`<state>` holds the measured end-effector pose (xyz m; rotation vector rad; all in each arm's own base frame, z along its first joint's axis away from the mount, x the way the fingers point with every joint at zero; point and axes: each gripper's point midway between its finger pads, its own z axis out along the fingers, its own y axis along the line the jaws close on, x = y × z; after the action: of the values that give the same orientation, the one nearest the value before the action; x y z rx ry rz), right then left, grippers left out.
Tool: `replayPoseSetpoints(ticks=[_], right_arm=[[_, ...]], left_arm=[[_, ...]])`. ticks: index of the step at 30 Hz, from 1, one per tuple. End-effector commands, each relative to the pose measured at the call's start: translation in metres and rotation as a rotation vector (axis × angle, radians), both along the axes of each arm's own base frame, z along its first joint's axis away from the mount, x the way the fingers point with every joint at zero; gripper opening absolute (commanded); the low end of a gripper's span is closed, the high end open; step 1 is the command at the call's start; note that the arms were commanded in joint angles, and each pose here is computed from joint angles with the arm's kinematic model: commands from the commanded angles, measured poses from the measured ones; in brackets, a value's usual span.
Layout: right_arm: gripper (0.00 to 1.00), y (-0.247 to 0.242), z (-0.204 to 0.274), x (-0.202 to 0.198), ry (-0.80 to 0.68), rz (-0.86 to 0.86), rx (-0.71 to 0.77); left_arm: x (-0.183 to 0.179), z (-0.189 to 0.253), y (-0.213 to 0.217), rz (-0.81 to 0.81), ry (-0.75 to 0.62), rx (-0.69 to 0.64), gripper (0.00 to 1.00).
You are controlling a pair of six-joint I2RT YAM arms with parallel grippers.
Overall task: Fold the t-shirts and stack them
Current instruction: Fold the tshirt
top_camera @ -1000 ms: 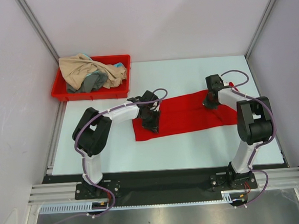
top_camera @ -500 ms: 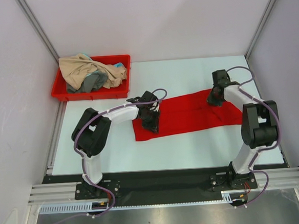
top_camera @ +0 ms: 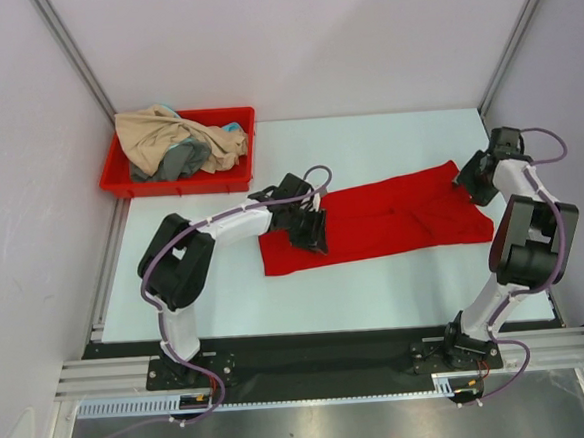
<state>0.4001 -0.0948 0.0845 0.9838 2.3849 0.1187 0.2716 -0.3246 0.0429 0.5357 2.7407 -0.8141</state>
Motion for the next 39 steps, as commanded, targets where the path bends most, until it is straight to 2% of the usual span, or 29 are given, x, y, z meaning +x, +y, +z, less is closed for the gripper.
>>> replayPoseSetpoints(ticks=[1, 10, 16, 23, 29, 34, 39], right_arm=[[0.59, -0.025, 0.006, 0.013, -0.033, 0.001, 0.016], [0.58, -0.03, -0.013, 0.032, -0.044, -0.035, 0.083], [0.55, -0.034, -0.014, 0.033, -0.022, -0.123, 0.103], [0.45, -0.028, -0.019, 0.03, 0.007, -0.174, 0.142], [0.41, -0.029, -0.016, 0.029, 0.018, -0.214, 0.129], [0.38, -0.032, -0.032, 0.035, 0.05, -0.237, 0.143], [0.24, -0.041, -0.035, 0.045, 0.036, -0.27, 0.133]], left_arm=[[0.011, 0.045, -0.043, -0.048, -0.068, -0.154, 0.44], [0.006, 0.031, -0.028, -0.036, -0.054, -0.074, 0.43], [0.001, 0.024, -0.02, -0.025, -0.042, -0.045, 0.42], [-0.007, 0.006, -0.008, -0.03, -0.012, 0.014, 0.4], [-0.009, 0.0, -0.006, -0.037, 0.0, 0.026, 0.4], [-0.005, -0.007, 0.001, -0.02, -0.002, 0.083, 0.4], [-0.009, -0.027, 0.022, 0.011, 0.023, 0.188, 0.38]])
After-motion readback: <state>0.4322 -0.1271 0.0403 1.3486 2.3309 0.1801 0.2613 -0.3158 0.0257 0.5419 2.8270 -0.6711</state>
